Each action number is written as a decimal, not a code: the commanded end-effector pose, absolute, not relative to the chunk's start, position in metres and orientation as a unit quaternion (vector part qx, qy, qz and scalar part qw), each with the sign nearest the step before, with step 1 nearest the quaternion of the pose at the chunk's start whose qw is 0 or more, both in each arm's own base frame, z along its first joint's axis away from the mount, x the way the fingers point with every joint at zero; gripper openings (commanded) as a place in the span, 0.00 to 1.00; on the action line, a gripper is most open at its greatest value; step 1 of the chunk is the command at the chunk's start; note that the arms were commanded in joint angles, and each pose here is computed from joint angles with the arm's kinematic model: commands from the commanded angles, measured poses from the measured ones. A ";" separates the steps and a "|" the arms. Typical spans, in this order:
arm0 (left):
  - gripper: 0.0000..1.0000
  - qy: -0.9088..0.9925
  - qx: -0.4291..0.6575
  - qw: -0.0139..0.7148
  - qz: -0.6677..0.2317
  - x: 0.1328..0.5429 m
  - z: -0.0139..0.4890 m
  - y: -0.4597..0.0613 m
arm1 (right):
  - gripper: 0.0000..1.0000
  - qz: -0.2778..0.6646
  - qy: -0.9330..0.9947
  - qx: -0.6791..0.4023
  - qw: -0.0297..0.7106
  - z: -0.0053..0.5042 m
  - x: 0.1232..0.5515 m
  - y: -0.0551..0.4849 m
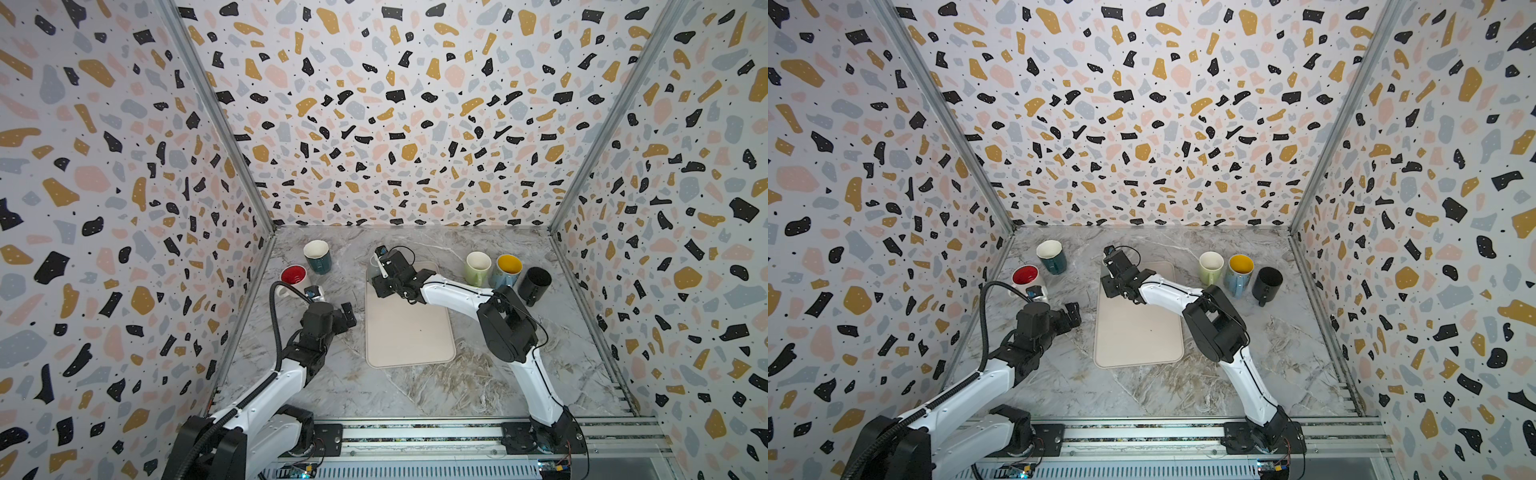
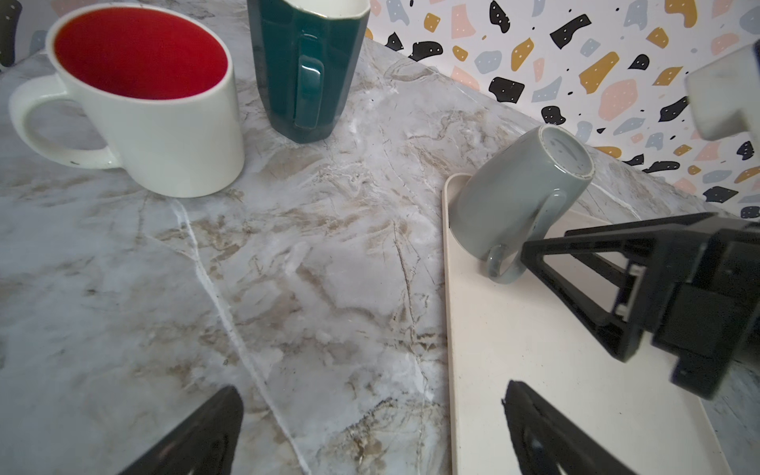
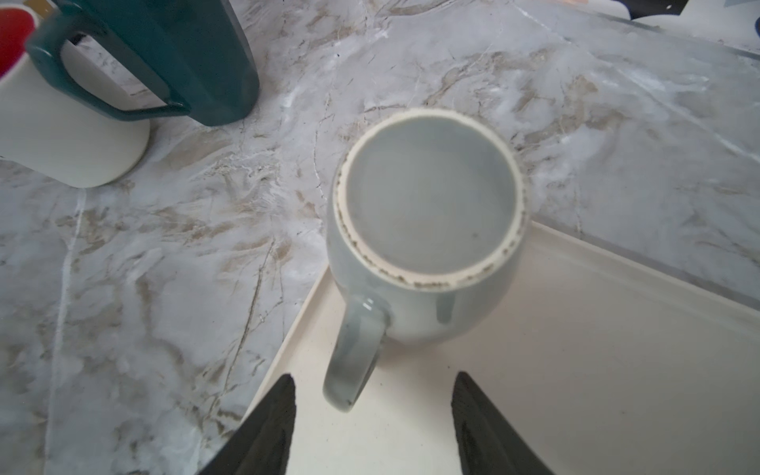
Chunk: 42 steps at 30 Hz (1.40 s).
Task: Turn the mug right side up
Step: Rotate the mug on the tray.
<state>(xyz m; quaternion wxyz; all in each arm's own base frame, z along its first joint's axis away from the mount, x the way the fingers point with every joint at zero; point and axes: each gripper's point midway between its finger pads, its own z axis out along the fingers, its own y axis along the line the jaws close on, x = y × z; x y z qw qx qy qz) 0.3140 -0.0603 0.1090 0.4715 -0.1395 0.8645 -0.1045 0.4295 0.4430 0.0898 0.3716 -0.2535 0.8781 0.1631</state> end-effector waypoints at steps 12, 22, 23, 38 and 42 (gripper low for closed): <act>1.00 0.856 -0.140 0.486 -0.111 0.317 0.117 -0.063 | 0.53 0.112 0.890 -0.242 0.371 0.092 0.443 0.421; 1.00 0.855 -0.143 0.486 -0.114 0.317 0.117 -0.063 | 0.49 0.096 0.901 -0.229 0.356 0.088 0.450 0.400; 1.00 0.855 -0.144 0.485 -0.114 0.317 0.116 -0.063 | 0.49 0.095 0.902 -0.227 0.355 0.087 0.450 0.397; 1.00 0.859 -0.142 0.479 -0.114 0.317 0.112 -0.064 | 0.41 0.112 0.885 -0.277 0.357 0.099 0.453 0.393; 1.00 0.860 -0.142 0.477 -0.115 0.318 0.111 -0.065 | 0.40 0.109 0.864 -0.332 0.362 0.106 0.453 0.401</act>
